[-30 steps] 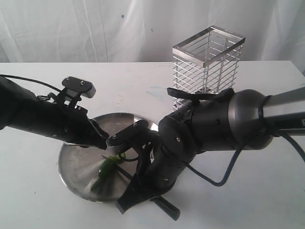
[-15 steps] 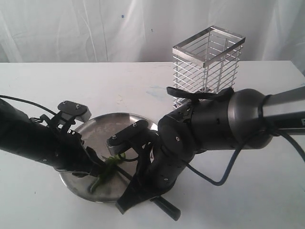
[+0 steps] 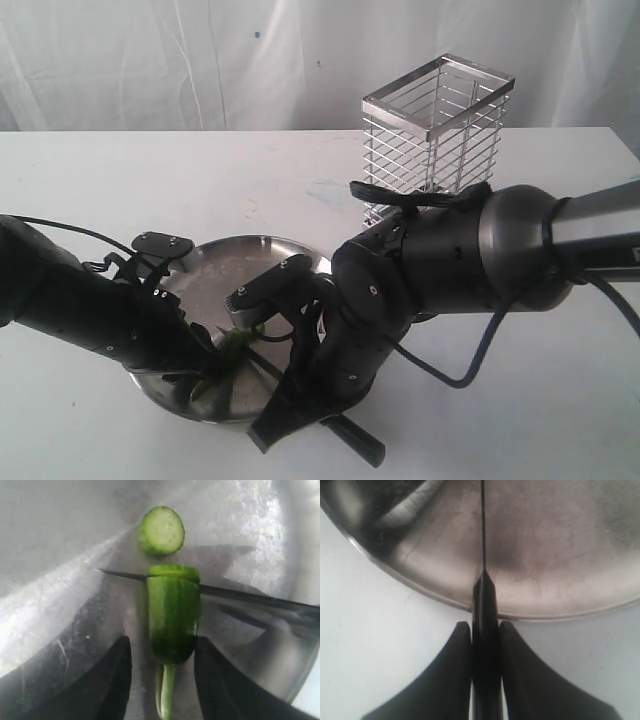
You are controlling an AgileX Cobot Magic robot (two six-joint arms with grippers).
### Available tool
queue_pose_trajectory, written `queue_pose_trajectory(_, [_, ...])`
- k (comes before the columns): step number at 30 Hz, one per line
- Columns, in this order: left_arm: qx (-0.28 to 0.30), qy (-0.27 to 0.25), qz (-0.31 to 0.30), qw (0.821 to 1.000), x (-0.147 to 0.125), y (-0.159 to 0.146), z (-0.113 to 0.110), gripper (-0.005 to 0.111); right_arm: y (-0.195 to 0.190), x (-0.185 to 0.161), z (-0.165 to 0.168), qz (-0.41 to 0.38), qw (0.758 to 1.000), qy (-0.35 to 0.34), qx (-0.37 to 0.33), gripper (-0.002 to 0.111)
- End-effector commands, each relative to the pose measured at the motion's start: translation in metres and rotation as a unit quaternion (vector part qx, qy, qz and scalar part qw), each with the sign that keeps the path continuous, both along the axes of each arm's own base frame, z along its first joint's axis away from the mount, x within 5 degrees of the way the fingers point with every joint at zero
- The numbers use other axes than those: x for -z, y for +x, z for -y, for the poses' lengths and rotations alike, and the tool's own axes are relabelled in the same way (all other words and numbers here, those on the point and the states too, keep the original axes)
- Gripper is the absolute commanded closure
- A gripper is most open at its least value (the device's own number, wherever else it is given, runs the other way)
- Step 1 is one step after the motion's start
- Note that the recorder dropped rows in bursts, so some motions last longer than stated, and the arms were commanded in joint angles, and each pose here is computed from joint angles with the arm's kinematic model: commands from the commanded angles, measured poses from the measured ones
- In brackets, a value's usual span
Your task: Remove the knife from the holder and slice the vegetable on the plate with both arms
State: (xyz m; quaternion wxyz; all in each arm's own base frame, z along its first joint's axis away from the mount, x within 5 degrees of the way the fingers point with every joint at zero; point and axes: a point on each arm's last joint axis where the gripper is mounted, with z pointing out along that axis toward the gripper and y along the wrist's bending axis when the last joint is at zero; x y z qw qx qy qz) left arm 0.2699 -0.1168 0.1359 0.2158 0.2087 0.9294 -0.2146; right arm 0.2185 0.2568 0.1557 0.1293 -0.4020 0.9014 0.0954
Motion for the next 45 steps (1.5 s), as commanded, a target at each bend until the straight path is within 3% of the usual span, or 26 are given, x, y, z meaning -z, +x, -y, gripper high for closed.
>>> queue_pose_trajectory(1, [-0.021,0.01,0.008,1.0,0.002,0.004,-0.002,0.061,-0.002,0.0,0.006,-0.013,0.999,-0.032,-0.018,0.105])
queue_pose_trajectory(13, [-0.02,0.009,0.007,1.0,0.002,0.004,-0.002,0.061,-0.004,-0.001,0.009,-0.033,0.998,-0.052,-0.021,0.105])
queue_pose_trajectory(32, [-0.015,0.002,0.001,1.0,0.002,0.003,-0.001,0.061,0.022,-0.014,-0.015,-0.019,0.995,-0.08,-0.054,0.105])
queue_pose_trajectory(45, [-0.015,0.002,0.001,1.0,0.002,0.003,-0.001,0.061,0.028,-0.024,-0.004,-0.03,0.977,-0.191,-0.09,0.105])
